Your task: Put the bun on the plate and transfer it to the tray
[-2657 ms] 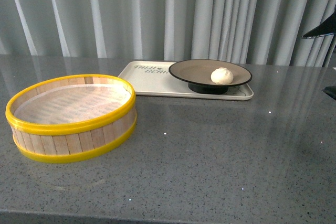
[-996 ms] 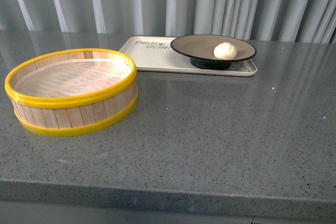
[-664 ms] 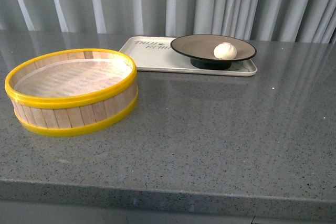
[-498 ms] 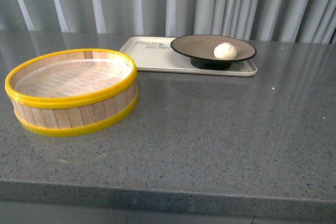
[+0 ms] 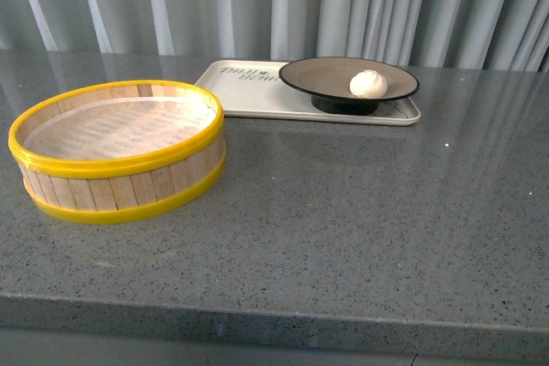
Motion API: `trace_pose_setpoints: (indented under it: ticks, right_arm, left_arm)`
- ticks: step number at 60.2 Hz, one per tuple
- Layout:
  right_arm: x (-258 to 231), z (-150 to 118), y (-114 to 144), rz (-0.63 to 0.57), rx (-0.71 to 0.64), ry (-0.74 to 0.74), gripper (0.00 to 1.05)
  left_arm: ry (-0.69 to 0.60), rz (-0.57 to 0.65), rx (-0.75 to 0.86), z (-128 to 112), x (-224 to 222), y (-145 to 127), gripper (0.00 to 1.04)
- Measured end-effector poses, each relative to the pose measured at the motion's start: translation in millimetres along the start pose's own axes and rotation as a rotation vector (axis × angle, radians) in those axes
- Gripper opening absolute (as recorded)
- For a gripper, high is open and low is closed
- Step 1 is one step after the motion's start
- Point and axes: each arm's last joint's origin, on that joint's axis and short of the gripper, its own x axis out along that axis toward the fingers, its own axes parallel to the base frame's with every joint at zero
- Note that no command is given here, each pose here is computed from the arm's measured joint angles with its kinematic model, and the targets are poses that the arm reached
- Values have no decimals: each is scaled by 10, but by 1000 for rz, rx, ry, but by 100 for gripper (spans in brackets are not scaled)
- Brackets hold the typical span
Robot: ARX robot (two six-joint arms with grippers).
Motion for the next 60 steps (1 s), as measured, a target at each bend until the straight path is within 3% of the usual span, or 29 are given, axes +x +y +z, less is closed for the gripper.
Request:
trace_pose_setpoints:
  ticks: [20, 60]
  right_arm:
    - [0, 0, 0, 0, 0, 0, 97]
    - [0, 0, 0, 0, 0, 0, 96]
  left_arm:
    - [0, 0, 0, 0, 0, 0, 98]
    - [0, 0, 0, 0, 0, 0, 98]
